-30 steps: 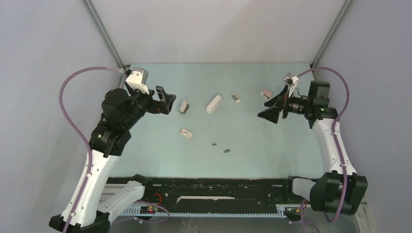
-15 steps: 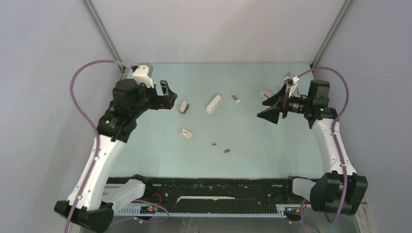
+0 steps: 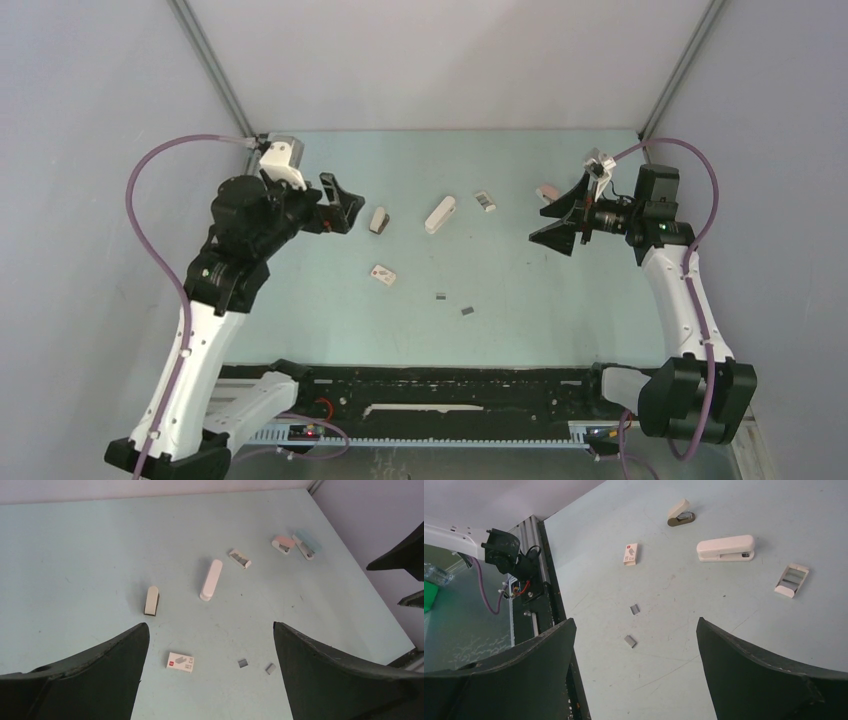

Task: Unload the staples from the stapler
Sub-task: Pick up the stapler from the center of the board.

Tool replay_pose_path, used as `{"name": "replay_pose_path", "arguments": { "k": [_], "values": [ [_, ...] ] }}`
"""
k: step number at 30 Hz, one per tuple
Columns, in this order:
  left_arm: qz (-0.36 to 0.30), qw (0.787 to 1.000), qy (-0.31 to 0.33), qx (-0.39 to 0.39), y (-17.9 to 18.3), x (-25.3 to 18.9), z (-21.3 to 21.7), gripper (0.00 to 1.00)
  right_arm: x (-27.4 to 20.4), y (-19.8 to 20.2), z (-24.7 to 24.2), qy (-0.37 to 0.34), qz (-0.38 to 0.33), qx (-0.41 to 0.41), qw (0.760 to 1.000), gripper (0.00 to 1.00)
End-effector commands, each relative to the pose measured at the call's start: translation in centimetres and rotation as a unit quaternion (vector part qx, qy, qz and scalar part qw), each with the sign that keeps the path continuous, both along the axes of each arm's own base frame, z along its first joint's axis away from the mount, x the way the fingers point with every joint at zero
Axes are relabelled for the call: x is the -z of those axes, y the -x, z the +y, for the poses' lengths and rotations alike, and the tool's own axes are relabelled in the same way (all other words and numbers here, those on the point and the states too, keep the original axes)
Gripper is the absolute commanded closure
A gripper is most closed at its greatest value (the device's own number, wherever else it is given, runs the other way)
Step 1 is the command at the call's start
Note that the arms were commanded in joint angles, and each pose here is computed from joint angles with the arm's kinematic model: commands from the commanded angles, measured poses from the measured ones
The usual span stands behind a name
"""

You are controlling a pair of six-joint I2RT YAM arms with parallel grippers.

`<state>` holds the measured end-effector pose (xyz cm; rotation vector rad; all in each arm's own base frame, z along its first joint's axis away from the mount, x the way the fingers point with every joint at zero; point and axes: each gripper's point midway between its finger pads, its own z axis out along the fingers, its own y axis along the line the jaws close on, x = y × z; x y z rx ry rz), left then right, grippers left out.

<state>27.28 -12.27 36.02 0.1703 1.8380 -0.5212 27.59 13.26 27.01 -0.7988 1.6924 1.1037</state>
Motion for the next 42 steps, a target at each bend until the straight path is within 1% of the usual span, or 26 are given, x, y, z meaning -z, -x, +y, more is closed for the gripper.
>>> {"name": "replay_pose_path", "arguments": {
  "k": [1,5,7,9,12,17,19,22,25,29,31,32,35,38,42],
  "values": [
    [-0.040,0.999,0.021,0.011,1.3,-0.7,0.0,0.00,-0.8,0.6,0.3,0.002,-0.032,-0.014,0.999,0.00],
    [-0.077,0.994,0.065,0.049,-1.7,0.4,-2.6,0.00,-0.6,0.5,0.3,0.003,-0.031,-0.015,0.999,0.00],
    [-0.079,0.991,0.087,0.068,-3.7,1.0,-4.0,0.00,-0.6,0.5,0.2,0.005,-0.033,-0.012,0.999,0.00],
    [-0.076,0.989,0.095,0.087,-5.5,1.4,-5.3,0.03,-0.5,0.4,-0.1,0.005,-0.033,-0.009,0.999,0.00],
    [-0.050,0.991,0.079,0.100,-7.7,3.6,-6.2,0.08,-0.4,0.3,-0.4,0.007,-0.035,-0.004,0.999,0.00],
    [-0.004,0.997,0.044,0.059,-10.2,9.0,-5.3,0.09,0.1,-0.1,-0.5,0.014,-0.033,0.001,0.999,0.00],
    [0.023,0.998,0.041,0.046,-11.0,10.9,-5.2,0.11,0.3,-0.2,-0.4,0.018,-0.032,0.002,0.999,0.00],
    [0.072,0.995,0.040,0.049,-12.0,13.5,-5.8,0.14,0.6,-0.3,-0.3,0.021,-0.029,0.000,0.999,0.00],
    [0.130,0.989,0.035,0.064,-12.6,16.4,-6.7,0.13,0.9,-0.5,-0.4,0.024,-0.026,0.002,0.999,0.00],
    [0.176,0.982,0.006,0.068,-13.6,18.9,-7.9,0.13,1.2,-0.6,-0.2,0.026,-0.022,0.001,0.999,0.00],
    [0.178,0.980,-0.016,0.085,-13.9,19.0,-9.3,0.13,1.3,-0.6,-0.2,0.028,-0.021,0.001,0.999,0.00],
    [0.170,0.980,-0.028,0.097,-13.9,18.5,-10.3,0.13,1.4,-0.6,-0.2,0.028,-0.020,0.001,0.999,0.00],
    [0.158,0.976,-0.085,0.121,-14.6,19.3,-12.8,0.12,1.3,-0.6,-0.2,0.029,-0.022,0.001,0.999,0.00],
    [0.174,0.969,-0.133,0.118,-16.1,21.2,-13.6,0.12,1.3,-0.5,-0.2,0.029,-0.024,0.000,0.999,0.00],
    [0.195,0.962,-0.153,0.116,-17.8,22.9,-14.2,0.14,1.2,-0.5,-0.1,0.031,-0.028,-0.001,0.999,0.00]
  ]
}}
